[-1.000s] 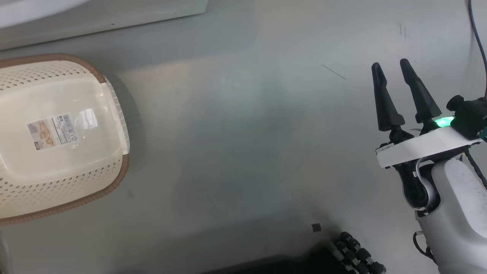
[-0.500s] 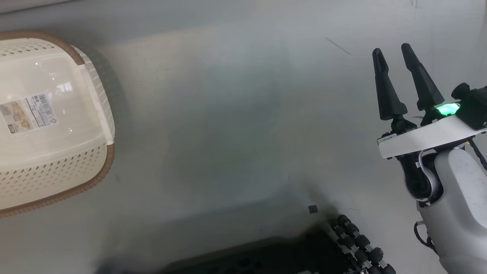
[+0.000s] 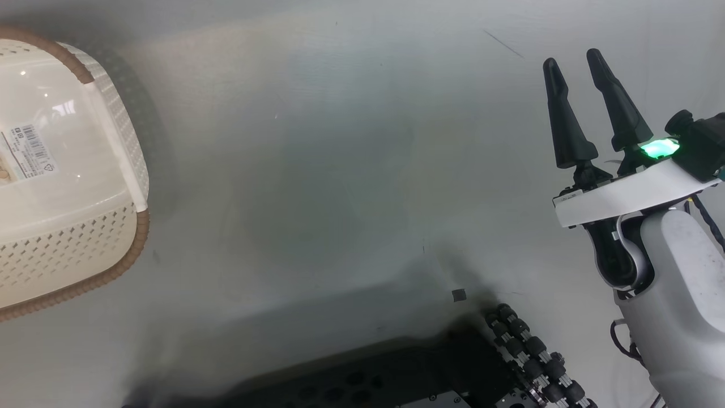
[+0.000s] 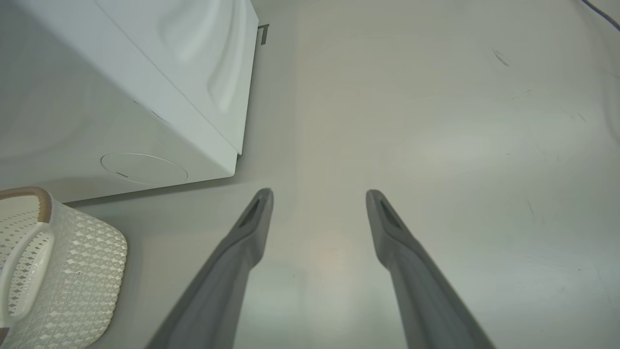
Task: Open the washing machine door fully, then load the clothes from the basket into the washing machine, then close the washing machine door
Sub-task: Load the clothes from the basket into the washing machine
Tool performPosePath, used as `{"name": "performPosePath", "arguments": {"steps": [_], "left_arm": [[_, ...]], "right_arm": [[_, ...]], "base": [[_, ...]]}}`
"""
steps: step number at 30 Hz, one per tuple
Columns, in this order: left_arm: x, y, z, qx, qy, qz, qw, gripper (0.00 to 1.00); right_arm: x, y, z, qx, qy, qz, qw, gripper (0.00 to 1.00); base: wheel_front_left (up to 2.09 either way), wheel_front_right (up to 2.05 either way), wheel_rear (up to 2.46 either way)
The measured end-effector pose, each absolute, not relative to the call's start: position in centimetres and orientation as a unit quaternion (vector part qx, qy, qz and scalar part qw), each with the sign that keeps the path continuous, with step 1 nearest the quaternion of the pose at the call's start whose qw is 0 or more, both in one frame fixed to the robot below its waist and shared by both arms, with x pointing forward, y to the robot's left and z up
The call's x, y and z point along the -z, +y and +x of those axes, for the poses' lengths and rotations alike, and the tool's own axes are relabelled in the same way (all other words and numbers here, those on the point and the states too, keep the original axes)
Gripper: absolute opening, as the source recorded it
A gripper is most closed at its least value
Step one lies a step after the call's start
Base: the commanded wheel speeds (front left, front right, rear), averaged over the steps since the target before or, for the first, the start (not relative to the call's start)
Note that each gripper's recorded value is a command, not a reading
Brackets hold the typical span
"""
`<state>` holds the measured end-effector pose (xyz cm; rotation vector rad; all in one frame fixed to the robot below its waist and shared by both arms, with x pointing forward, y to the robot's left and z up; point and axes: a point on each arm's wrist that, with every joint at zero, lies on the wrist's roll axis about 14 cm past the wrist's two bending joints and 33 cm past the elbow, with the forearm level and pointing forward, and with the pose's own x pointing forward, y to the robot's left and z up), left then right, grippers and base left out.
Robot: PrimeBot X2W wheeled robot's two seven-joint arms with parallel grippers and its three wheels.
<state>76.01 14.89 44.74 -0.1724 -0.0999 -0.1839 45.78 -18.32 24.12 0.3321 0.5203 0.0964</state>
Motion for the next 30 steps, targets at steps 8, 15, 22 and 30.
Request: {"name": "performPosePath", "arguments": {"steps": [8, 15, 22, 30], "left_arm": [[-40.2, 14.1, 76.9, 0.092, 0.013, -0.09, 0.992, 0.0], [-39.2, 14.0, 77.3, 0.087, 0.041, -0.089, 0.991, 0.0], [-39.6, 15.0, 77.7, 0.064, 0.042, -0.097, 0.992, 1.0], [-39.9, 15.2, 77.1, 0.056, 0.04, -0.102, 0.992, 1.0]], "right_arm": [[-23.5, -18.9, 45.3, -0.04, 0.267, 0.158, 0.95, 1.0], [-23.5, -19.1, 45.2, -0.037, 0.268, 0.157, 0.95, 1.0], [-23.8, -18.7, 45.4, -0.038, 0.264, 0.161, 0.95, 1.0], [-25.0, -19.3, 46.0, -0.033, 0.248, 0.158, 0.955, 1.0]], "base": [[0.0, 0.0, 0.0], [0.0, 0.0, 0.0], [0.0, 0.0, 0.0], [0.0, 0.0, 0.0]]}}
